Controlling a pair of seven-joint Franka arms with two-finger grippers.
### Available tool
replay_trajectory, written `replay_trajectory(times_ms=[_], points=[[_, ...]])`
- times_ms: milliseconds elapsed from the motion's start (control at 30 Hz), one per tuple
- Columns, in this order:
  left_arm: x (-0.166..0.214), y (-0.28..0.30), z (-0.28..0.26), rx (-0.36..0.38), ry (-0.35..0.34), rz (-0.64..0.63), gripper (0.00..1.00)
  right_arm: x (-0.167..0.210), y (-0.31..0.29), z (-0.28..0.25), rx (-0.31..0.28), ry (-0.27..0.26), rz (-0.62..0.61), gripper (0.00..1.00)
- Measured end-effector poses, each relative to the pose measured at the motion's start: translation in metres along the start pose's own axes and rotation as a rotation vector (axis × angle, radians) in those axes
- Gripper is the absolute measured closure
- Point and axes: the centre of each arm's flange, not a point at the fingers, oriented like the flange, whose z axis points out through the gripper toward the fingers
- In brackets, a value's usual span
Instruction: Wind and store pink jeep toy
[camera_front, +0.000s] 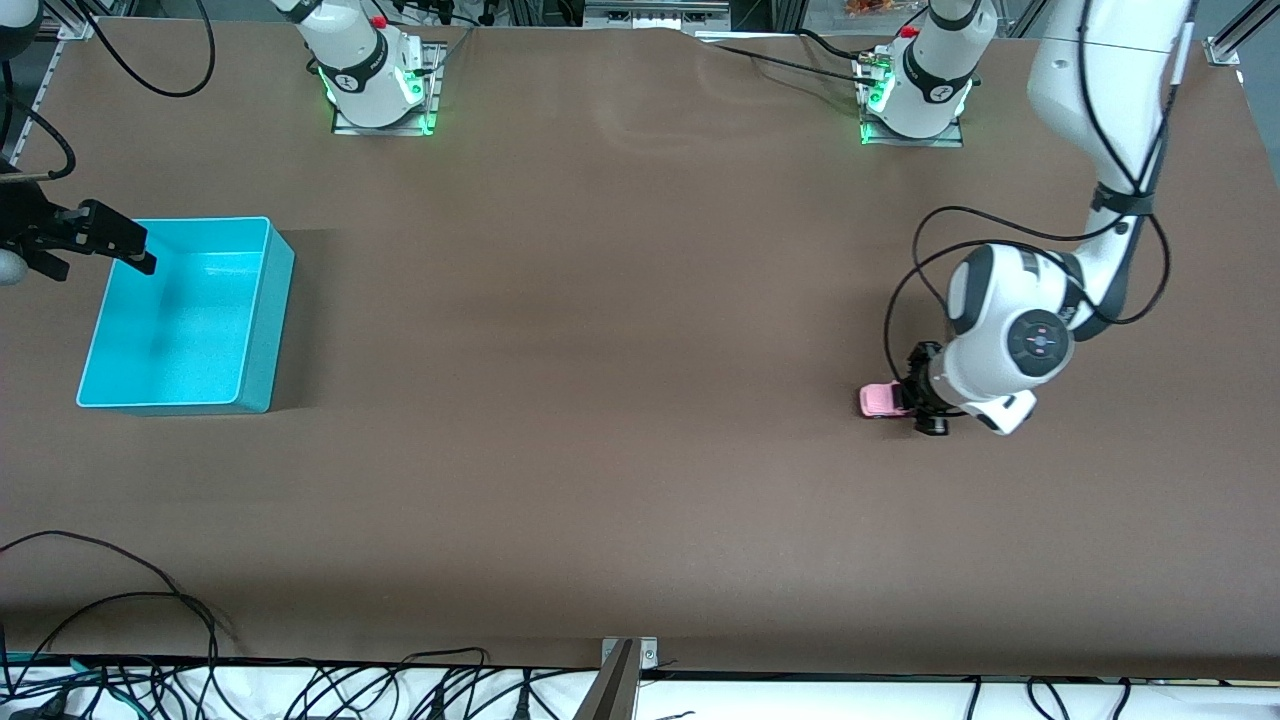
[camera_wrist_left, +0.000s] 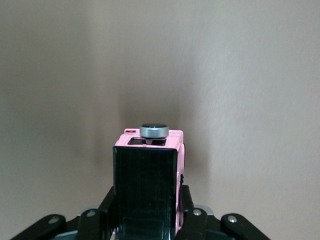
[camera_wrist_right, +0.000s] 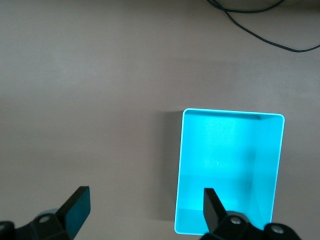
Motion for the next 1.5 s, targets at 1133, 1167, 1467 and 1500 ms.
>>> replay_trajectory(times_ms=[1133, 1167, 1467, 1500], points=[[-0.057, -0.011, 0.029, -0.023, -0.001, -0.026, 0.49, 0.000, 0.000, 0.000, 0.000, -0.001, -0.001, 0.00], [-0.057, -0.011, 0.029, -0.023, 0.000, -0.026, 0.49, 0.000, 0.000, 0.000, 0.000, -0.001, -0.001, 0.00], [-0.049, -0.010, 0.030, -0.019, 0.001, -0.030, 0.49, 0.000, -0.001, 0.000, 0.000, -0.001, -0.001, 0.00], [-0.047, -0.009, 0.030, -0.017, 0.002, -0.030, 0.49, 0.000, -0.001, 0.000, 0.000, -0.001, -0.001, 0.00]])
